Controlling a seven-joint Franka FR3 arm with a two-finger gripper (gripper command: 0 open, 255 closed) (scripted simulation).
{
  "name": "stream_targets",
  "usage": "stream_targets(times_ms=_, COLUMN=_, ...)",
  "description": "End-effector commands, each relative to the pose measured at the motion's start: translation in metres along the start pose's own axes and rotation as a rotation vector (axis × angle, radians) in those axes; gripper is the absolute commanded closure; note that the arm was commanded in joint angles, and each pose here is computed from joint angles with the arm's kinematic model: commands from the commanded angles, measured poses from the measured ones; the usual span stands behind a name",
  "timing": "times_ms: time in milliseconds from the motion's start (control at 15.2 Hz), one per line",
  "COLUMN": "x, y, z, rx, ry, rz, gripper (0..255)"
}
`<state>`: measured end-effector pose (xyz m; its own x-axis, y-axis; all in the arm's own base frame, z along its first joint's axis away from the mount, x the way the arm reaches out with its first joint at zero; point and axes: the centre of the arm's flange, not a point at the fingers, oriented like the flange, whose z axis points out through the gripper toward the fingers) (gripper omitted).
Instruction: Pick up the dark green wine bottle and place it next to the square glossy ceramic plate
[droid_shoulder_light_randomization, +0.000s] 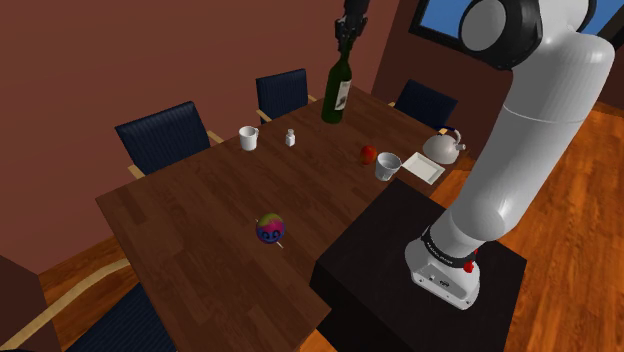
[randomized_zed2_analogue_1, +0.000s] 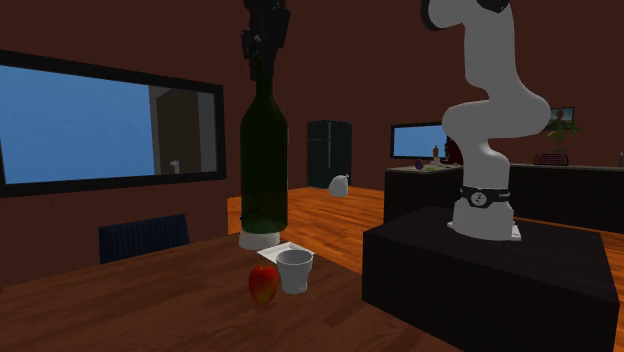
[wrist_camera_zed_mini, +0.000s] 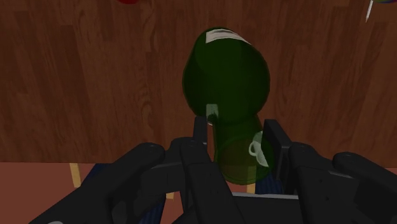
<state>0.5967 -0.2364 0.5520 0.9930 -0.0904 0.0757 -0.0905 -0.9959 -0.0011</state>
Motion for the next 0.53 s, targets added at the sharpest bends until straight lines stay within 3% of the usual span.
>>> stream_targets(times_ms=0, x=0.0, y=0.001, z=-0.011, rx=0.0, ry=0.0, rz=0.0, gripper=255)
stream_targets(times_ms=462, x=0.003, y=0.001, z=-0.048, rx=0.0, ry=0.0, rz=0.0, gripper=255)
